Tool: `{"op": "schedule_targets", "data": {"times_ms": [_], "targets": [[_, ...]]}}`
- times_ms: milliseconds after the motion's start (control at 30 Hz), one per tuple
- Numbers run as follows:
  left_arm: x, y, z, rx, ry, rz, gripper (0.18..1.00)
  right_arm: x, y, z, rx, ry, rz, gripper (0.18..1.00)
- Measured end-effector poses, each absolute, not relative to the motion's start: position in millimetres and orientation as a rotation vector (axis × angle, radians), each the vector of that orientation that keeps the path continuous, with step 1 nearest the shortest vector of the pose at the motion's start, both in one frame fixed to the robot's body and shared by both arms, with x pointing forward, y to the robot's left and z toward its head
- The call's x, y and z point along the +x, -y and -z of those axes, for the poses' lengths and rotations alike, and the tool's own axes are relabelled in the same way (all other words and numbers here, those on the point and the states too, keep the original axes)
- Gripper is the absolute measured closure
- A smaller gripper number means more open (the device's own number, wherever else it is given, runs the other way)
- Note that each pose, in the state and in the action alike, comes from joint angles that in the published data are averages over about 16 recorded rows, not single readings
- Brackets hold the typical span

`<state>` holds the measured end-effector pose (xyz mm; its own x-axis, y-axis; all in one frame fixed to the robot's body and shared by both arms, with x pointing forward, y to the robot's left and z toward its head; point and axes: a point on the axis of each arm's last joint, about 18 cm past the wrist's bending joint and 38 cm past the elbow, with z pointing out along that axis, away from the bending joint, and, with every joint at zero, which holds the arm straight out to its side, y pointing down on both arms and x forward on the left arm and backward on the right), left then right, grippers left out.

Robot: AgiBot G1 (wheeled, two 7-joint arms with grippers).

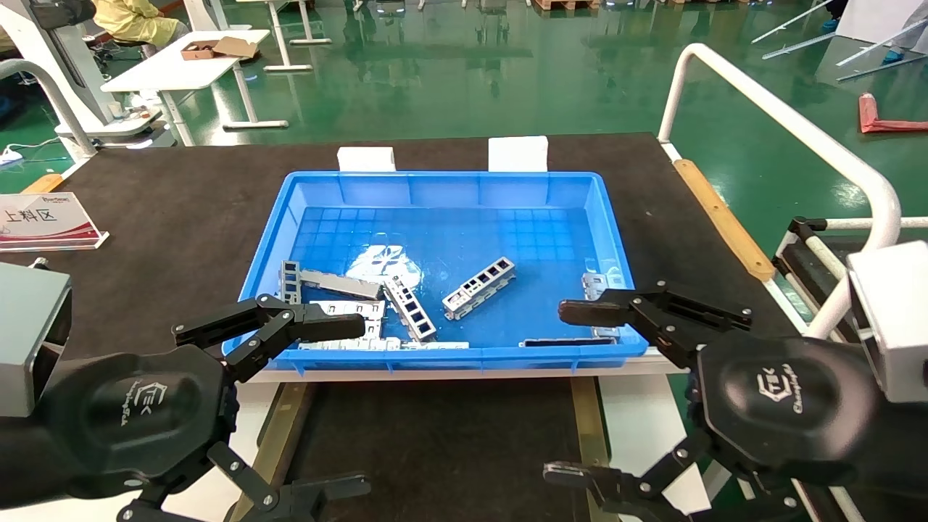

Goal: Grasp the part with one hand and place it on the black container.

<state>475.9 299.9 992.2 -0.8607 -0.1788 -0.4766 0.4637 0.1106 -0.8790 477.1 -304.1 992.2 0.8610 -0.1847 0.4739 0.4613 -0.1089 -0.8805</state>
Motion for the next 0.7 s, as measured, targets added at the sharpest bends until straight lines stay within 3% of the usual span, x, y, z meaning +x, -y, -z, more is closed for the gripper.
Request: {"op": "schedule_targets", "data": {"times_ms": [700], "targets": [[475.9, -299.9, -992.2, 0.276, -1.924, 1.800, 0.184, 477.1, 304.1, -992.2, -1.591, 0.222, 0.554, 0.178]]}}
